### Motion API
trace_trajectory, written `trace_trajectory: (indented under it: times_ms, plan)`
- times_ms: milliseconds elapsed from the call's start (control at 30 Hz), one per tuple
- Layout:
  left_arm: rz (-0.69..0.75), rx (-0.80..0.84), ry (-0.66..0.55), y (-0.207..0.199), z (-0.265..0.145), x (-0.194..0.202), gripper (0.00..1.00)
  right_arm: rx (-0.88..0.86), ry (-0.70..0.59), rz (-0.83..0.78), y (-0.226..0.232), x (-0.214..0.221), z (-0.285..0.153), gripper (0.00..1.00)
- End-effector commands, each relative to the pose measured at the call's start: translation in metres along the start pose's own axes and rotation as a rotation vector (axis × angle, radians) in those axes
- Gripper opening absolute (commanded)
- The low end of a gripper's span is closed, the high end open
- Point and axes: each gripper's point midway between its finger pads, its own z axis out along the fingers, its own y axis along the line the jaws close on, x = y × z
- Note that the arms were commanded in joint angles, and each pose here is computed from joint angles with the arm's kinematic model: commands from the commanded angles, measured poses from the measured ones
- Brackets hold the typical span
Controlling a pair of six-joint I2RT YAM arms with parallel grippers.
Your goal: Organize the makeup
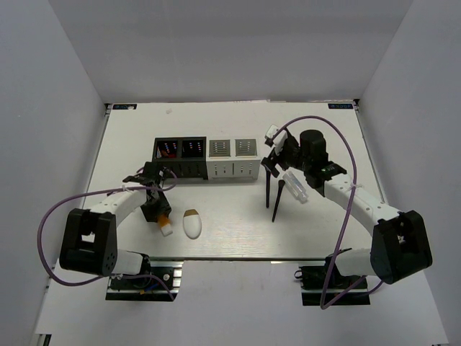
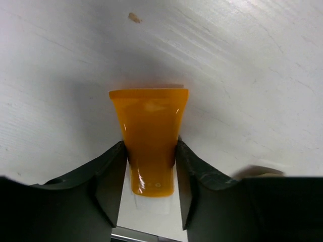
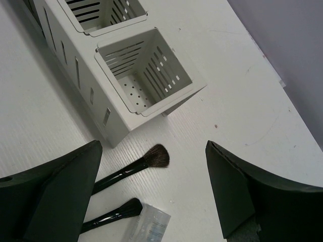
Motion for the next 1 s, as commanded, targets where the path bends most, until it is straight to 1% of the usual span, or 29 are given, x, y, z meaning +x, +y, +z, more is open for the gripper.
trace_trajectory:
  times_ms: [0,33,67,133,167,267,300,367,400,433,467,500,533,567,700,767,800,833,967]
  plan:
    - [-0.006,-0.044,0.008,0.007,0.014,0.005,0.51,0.021,-0.062,-0.001,-0.006,-0.015,-0.005,0.89]
    - [-0.008,-0.043,0.005,0.007,0.013,0.005,0.48,0.022,-0.06,0.0,-0.006,-0.014,-0.005,0.89]
    - [-0.01,-0.043,0.003,0.007,0.011,0.005,0.39,0.023,-0.063,0.001,-0.006,-0.014,-0.006,0.89]
    - [-0.017,-0.04,-0.006,0.007,0.005,0.003,0.32,0.023,-0.061,0.006,-0.007,-0.012,-0.006,0.89]
    - [-0.032,-0.014,-0.039,0.004,-0.003,-0.004,0.26,0.022,-0.062,0.008,-0.007,-0.012,-0.006,0.89]
    - [-0.047,0.045,-0.088,-0.002,-0.024,-0.011,0.22,0.018,-0.061,0.011,-0.006,-0.011,-0.006,0.89]
    - [-0.05,0.109,-0.149,-0.008,-0.041,-0.02,0.22,0.015,-0.06,0.011,-0.005,-0.01,-0.006,0.89]
    - [-0.011,0.239,-0.217,-0.023,-0.066,-0.029,0.21,0.006,-0.063,0.01,-0.004,-0.01,-0.005,0.89]
    - [-0.009,0.325,-0.301,-0.03,-0.09,-0.037,0.21,0.006,-0.062,0.011,-0.004,-0.009,-0.005,0.89]
    - [0.008,0.407,-0.343,-0.04,-0.106,-0.042,0.21,0.001,-0.061,0.014,-0.004,-0.009,-0.005,0.89]
    - [0.023,0.45,-0.395,-0.044,-0.12,-0.048,0.21,0.001,-0.061,0.014,-0.004,-0.009,-0.005,0.89]
    - [0.036,0.508,-0.415,-0.05,-0.132,-0.048,0.22,-0.007,-0.062,0.014,-0.003,-0.01,-0.003,0.89]
    - [0.044,0.572,-0.485,-0.058,-0.155,-0.059,0.22,-0.007,-0.061,0.017,-0.003,-0.01,-0.003,0.89]
    - [0.058,0.613,-0.51,-0.064,-0.166,-0.063,0.22,-0.011,-0.064,0.016,-0.003,-0.01,-0.002,0.89]
    - [0.08,0.713,-0.625,-0.091,-0.205,-0.1,0.23,-0.029,-0.069,0.022,0.0,-0.011,0.0,0.89]
    - [0.091,0.729,-0.645,-0.105,-0.211,-0.119,0.23,-0.041,-0.07,0.027,0.003,-0.011,0.001,0.89]
    - [0.095,0.755,-0.681,-0.114,-0.219,-0.131,0.23,-0.039,-0.074,0.027,0.002,-0.012,0.0,0.89]
    - [0.102,0.754,-0.68,-0.124,-0.217,-0.143,0.23,-0.043,-0.074,0.03,0.003,-0.011,0.001,0.89]
    - [0.117,0.789,-0.75,-0.151,-0.226,-0.182,0.22,-0.046,-0.078,0.034,0.005,-0.01,-0.001,0.89]
